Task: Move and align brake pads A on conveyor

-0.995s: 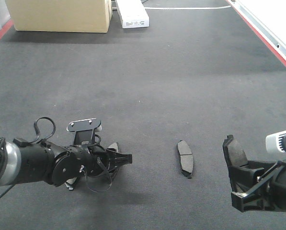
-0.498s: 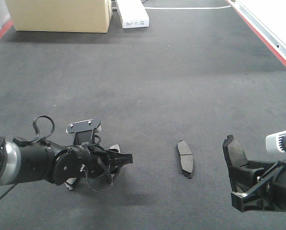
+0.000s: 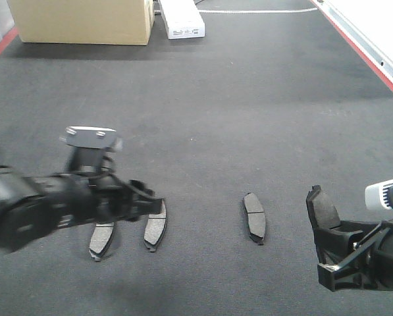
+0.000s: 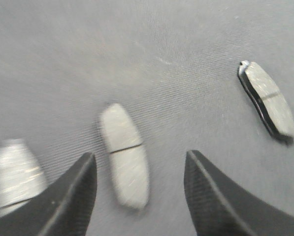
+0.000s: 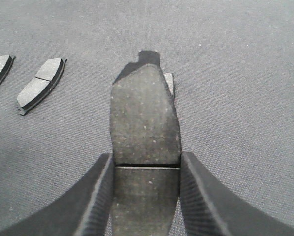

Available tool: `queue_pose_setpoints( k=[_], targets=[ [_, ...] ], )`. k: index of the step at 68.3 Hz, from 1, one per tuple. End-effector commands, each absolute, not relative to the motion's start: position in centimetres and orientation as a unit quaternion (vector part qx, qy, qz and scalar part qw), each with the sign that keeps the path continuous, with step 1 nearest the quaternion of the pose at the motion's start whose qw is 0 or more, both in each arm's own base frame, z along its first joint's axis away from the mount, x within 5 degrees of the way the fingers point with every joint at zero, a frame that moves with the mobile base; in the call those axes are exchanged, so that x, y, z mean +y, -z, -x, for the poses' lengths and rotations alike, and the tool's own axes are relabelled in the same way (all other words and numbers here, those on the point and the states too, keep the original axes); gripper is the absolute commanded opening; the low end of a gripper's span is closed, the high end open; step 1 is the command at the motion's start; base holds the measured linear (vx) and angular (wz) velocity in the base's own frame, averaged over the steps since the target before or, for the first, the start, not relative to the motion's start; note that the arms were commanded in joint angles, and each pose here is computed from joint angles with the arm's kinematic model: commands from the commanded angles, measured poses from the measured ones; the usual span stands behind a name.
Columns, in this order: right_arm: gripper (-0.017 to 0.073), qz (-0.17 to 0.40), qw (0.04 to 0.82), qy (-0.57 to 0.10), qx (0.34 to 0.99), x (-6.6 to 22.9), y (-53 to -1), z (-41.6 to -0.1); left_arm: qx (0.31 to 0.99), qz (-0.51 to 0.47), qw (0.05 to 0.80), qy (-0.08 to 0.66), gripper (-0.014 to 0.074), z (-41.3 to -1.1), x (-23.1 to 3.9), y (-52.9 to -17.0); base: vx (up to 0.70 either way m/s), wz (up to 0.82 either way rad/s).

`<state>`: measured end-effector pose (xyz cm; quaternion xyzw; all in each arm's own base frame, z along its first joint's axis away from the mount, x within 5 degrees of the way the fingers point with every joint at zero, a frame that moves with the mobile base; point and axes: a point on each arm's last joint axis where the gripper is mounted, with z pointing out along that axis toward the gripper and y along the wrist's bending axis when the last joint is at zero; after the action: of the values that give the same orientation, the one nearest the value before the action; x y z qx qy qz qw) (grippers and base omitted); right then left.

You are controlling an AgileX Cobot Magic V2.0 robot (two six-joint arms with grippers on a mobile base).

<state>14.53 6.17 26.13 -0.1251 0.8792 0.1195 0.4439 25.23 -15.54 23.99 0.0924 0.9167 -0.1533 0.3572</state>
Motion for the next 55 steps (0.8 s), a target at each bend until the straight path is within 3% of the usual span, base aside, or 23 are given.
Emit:
queue_pose_setpoints(
  k=[1,13,29,55],
  targets=[
    [-0.0008,0.127,0.497,-0.128,0.849,6.3,-27.9,-15.0,0.887,-0.108,0.417,0.167,0.0382,-23.3,-14.3,-27.6,0.00,0.00],
    [-0.0008,0.127,0.497,-0.128,0.849,6.3,-27.9,-15.0,0.856,-0.104,0.469,0.190,0.0281,-19.4,-11.8,-30.1,0.00,0.00],
    [-0.0008,0.127,0.497,-0.128,0.849,6.3,-27.9,-15.0,0.836,-0.102,0.499,0.205,-0.0009,-16.2,-9.8,-30.4,0.00,0.00],
    [-0.0008,0.127,0.497,-0.128,0.849,6.3,-27.9,-15.0,0.839,-0.102,0.494,0.203,-0.0006,-15.6,-9.4,-29.8,0.00,0.00]
  ],
)
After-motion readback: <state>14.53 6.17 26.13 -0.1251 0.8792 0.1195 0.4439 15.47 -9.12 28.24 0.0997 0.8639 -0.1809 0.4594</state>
